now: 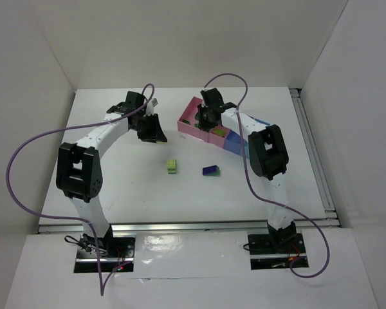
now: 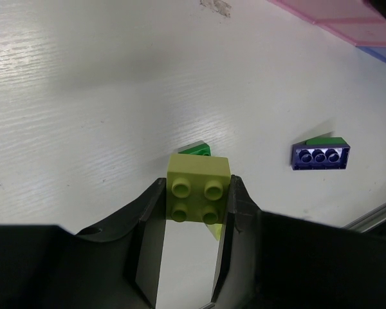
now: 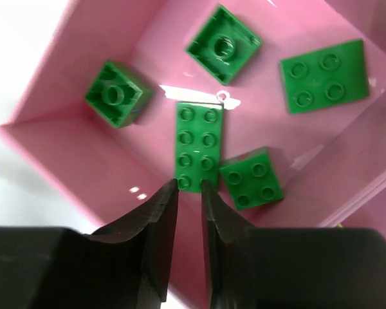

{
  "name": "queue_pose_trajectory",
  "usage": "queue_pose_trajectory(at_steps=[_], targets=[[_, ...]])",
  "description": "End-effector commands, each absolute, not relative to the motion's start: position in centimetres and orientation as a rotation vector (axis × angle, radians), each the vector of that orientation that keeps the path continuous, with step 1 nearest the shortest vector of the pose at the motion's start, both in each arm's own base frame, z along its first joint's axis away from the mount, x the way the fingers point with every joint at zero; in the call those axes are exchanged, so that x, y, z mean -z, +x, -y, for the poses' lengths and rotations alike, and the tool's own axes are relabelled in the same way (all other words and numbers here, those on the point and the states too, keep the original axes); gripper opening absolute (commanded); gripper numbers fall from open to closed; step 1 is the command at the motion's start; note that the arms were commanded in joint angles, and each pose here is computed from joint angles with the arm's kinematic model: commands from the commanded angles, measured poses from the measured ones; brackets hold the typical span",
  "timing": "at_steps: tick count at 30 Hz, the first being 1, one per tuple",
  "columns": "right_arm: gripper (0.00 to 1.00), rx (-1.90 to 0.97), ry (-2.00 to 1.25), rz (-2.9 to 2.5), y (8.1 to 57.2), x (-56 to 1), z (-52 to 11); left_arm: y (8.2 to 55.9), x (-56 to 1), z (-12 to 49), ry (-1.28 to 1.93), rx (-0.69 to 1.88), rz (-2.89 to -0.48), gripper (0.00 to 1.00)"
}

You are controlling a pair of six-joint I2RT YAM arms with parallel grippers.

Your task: Sort the legos into containers by color

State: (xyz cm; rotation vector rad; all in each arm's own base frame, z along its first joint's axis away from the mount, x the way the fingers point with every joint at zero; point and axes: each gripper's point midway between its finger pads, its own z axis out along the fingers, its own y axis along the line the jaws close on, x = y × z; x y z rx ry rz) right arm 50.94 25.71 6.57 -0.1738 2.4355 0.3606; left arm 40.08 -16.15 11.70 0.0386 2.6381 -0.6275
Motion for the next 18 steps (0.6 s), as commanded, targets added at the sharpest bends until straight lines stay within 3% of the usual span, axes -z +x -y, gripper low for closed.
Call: queue_pose_trajectory(at_steps=[1,10,13,18], targets=[[0.26,-0.480,-0.263,-2.451,48.3,-8.4,-26.8,41.0,-13.2,16.5,0.091,0.634,-2.592,0.00],[0.22,-0.521,-0.494,-2.497,42.2,-7.8,-27.9,41.4,-13.2,16.7,0.079,0.638,-2.592,0.00],[0.22,-0.456,-0.466,-2.416,43.0,-10.3,-27.5,41.7,-13.0,16.7,0.079,0.638,-2.593,0.00],[0.31,-0.321,-0.215,-2.231,46.2,-15.7,-24.3,42.0,-13.1,16.8,0.079,0.638,-2.590,0.00]])
